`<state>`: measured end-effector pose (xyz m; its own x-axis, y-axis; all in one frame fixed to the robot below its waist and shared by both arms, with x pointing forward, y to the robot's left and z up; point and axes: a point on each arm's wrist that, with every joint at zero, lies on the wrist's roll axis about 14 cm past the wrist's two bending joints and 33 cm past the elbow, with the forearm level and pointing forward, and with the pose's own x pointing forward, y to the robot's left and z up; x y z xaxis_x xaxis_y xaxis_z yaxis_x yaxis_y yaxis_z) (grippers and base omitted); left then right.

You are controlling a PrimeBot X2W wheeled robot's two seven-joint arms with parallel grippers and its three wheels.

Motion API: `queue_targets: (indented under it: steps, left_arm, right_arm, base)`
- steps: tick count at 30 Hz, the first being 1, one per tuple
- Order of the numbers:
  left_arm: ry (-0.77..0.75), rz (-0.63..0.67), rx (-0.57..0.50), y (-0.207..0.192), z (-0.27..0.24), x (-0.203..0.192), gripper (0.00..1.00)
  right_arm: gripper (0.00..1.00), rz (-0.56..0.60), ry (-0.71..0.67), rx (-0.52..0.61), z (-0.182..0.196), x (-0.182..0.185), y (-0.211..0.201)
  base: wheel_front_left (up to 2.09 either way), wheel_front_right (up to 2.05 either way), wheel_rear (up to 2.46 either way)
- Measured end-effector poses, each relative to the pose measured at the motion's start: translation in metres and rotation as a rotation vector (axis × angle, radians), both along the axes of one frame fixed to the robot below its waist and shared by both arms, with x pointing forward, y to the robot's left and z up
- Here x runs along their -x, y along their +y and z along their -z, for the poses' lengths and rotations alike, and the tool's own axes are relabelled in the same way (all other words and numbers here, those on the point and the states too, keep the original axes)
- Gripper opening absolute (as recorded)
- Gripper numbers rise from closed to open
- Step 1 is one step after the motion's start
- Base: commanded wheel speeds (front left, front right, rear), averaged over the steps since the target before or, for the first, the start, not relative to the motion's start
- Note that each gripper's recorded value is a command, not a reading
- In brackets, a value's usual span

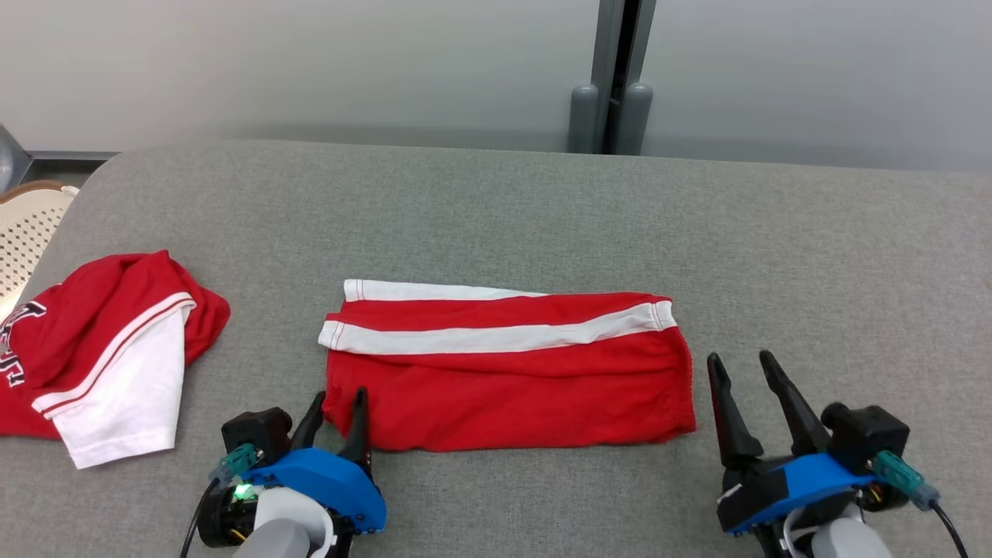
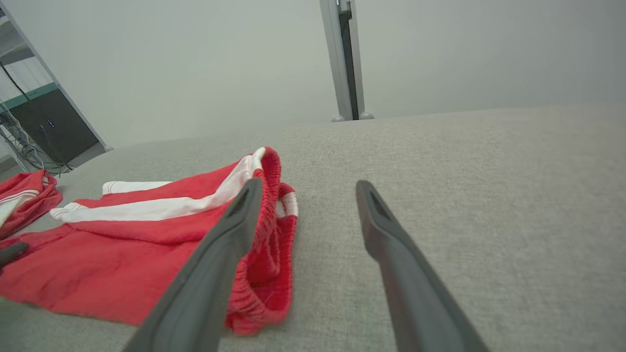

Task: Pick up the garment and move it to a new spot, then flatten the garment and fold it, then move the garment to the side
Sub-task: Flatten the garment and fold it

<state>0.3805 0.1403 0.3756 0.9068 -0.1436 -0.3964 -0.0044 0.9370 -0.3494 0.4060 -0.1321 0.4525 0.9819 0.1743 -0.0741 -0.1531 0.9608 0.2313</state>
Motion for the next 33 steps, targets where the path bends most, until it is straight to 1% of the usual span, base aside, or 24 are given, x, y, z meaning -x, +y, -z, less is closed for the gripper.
queue_targets:
  steps: [2, 5, 8, 13, 15, 18, 19, 20, 21, 22, 23, 27, 33]
  left_arm:
    - [-0.024, -0.003, -0.017, 0.002, -0.004, -0.001, 1.00]
    - [-0.064, -0.006, -0.036, 0.004, -0.012, -0.004, 1.00]
    - [-0.090, -0.018, -0.047, 0.008, -0.018, -0.003, 1.00]
    - [-0.090, -0.038, -0.059, 0.018, -0.015, 0.004, 1.00]
    - [-0.080, -0.047, -0.059, 0.021, -0.011, 0.007, 1.00]
    - [-0.069, -0.056, -0.064, 0.025, -0.007, 0.010, 1.00]
    - [-0.062, -0.056, -0.066, 0.026, -0.005, 0.012, 1.00]
    - [-0.054, -0.057, -0.070, 0.027, -0.002, 0.014, 1.00]
    - [-0.047, -0.058, -0.071, 0.028, 0.000, 0.016, 1.00]
    - [-0.044, -0.057, -0.070, 0.028, 0.001, 0.016, 1.00]
    - [-0.044, -0.057, -0.072, 0.028, 0.002, 0.016, 1.00]
    - [-0.038, -0.052, -0.070, 0.026, 0.004, 0.016, 1.00]
    - [-0.038, -0.035, -0.067, 0.020, 0.005, 0.015, 1.00]
  right_arm:
    - [1.00, -0.034, -0.018, -0.012, -0.006, -0.008, 0.012]
    - [1.00, -0.065, 0.000, -0.010, -0.001, -0.015, 0.024]
    - [1.00, -0.090, 0.060, 0.005, 0.018, -0.018, 0.031]
    - [1.00, -0.119, 0.196, 0.037, 0.058, -0.012, 0.039]
    - [1.00, -0.123, 0.243, 0.025, 0.070, -0.008, 0.041]
    - [1.00, -0.133, 0.281, 0.004, 0.080, -0.006, 0.048]
    - [0.95, -0.134, 0.288, -0.004, 0.082, -0.006, 0.049]
    - [0.76, -0.130, 0.292, -0.015, 0.082, -0.007, 0.049]
    - [0.49, -0.129, 0.293, -0.023, 0.082, -0.008, 0.050]
    - [0.32, -0.129, 0.296, -0.029, 0.083, -0.008, 0.050]
    - [0.00, -0.126, 0.298, -0.038, 0.083, -0.008, 0.050]
    - [0.00, -0.117, 0.296, -0.068, 0.081, -0.009, 0.051]
    - [0.00, -0.069, 0.290, -0.097, 0.077, -0.011, 0.040]
  base:
    - [0.00, 0.00, 0.00]
    - [0.00, 0.00, 0.00]
    - [0.00, 0.00, 0.00]
    - [0.00, 0.00, 0.00]
    - [0.00, 0.00, 0.00]
    - [0.00, 0.00, 0.00]
    - [0.00, 0.00, 0.00]
    - [0.00, 0.00, 0.00]
    - [0.00, 0.00, 0.00]
    - [0.00, 0.00, 0.00]
    - [0.00, 0.00, 0.00]
    - [0.00, 0.00, 0.00]
    - [0.00, 0.00, 0.00]
